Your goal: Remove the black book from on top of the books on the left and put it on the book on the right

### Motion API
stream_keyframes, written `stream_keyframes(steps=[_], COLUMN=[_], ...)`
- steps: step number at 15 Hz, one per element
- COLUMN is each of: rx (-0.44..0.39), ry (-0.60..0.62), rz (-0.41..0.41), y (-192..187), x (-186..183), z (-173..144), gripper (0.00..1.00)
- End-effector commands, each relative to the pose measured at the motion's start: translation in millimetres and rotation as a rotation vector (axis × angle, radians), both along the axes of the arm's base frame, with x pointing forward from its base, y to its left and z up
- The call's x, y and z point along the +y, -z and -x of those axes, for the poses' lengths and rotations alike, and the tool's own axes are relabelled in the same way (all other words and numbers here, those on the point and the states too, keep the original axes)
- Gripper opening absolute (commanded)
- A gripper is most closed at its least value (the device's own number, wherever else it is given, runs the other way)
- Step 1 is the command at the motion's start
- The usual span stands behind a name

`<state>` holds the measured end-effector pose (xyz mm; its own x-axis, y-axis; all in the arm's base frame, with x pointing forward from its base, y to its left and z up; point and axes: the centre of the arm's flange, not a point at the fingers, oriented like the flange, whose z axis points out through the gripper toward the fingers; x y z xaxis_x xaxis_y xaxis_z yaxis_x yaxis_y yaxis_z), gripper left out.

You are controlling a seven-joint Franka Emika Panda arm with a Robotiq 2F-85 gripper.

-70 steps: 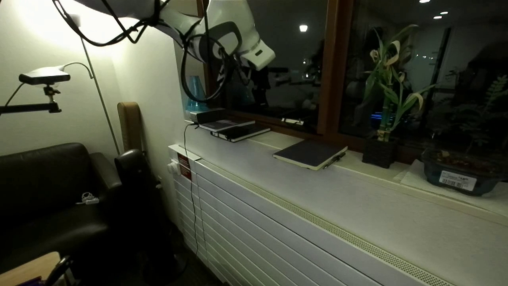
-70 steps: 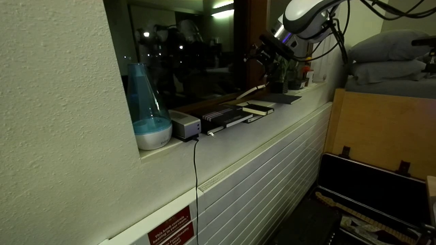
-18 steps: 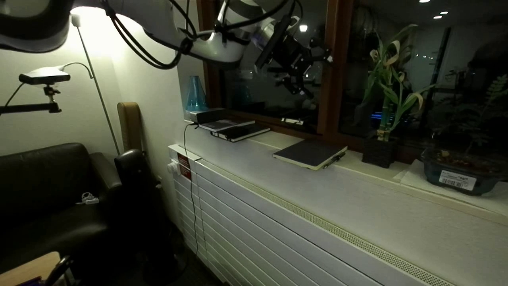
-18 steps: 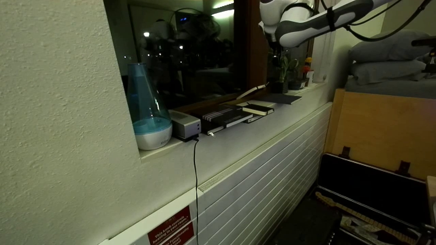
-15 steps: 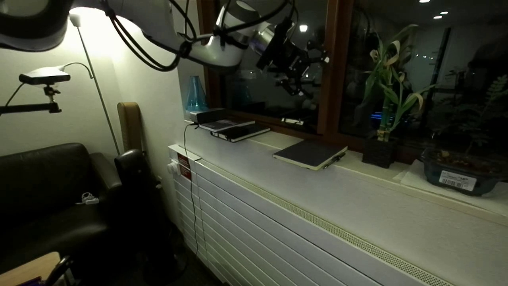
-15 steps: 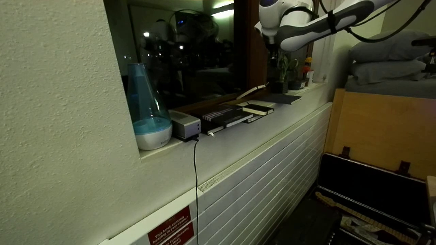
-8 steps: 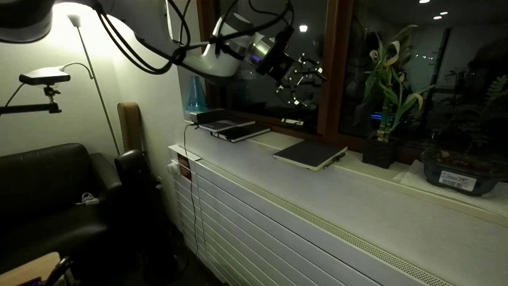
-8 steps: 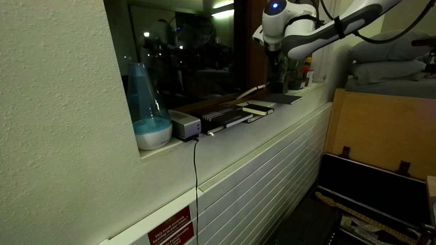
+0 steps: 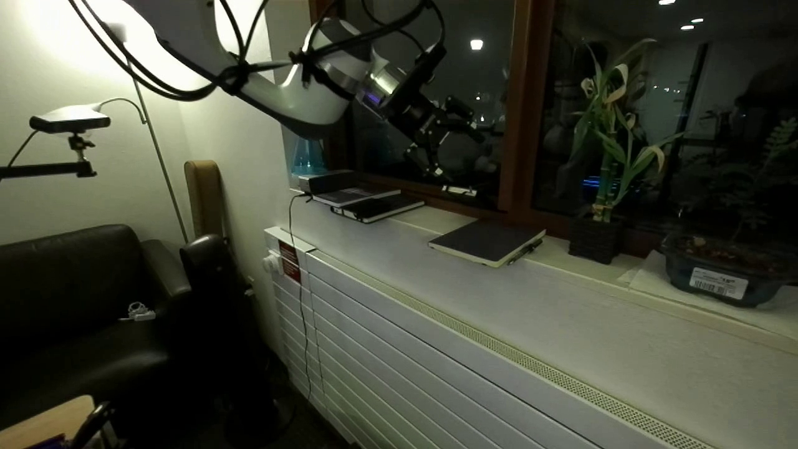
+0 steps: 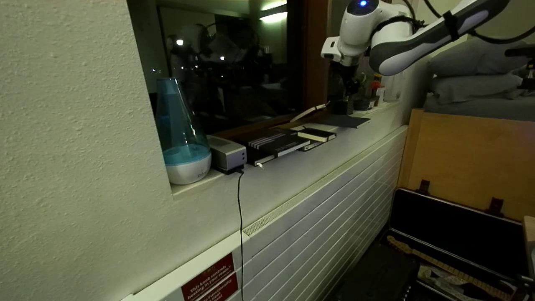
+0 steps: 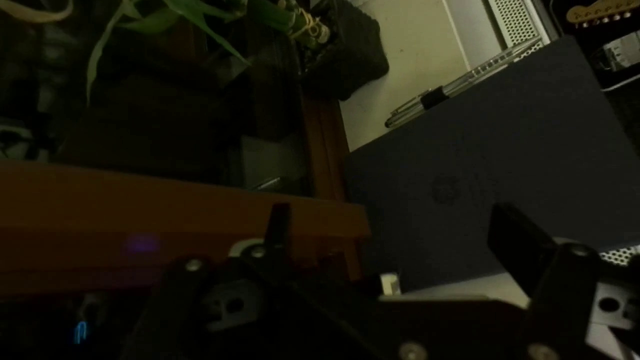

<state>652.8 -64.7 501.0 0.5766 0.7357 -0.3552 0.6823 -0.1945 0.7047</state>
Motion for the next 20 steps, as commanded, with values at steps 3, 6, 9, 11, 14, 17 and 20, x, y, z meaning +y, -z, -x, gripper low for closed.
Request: stream_keyframes(steps=[3,6,9,11,14,17,20], rx=[0.083,0.105,0.126,0.137,0.162,0.181,0.201], ry=[-0.168,-0.17,-0.156,-0.13,-0.087,-0.072,-0.074], rz=[-0.021,-0.044,-0.072,-0.088,-0.107,-0.125,-0.153], y=[-23,-25,-21,-16,-3,10,22], x=[17,24,27,30,29,27,26], z=[23,7,-13,-28,-54,-72,-88], gripper=[1.0,1.0,1.0,1.0,1.0,1.0,1.0])
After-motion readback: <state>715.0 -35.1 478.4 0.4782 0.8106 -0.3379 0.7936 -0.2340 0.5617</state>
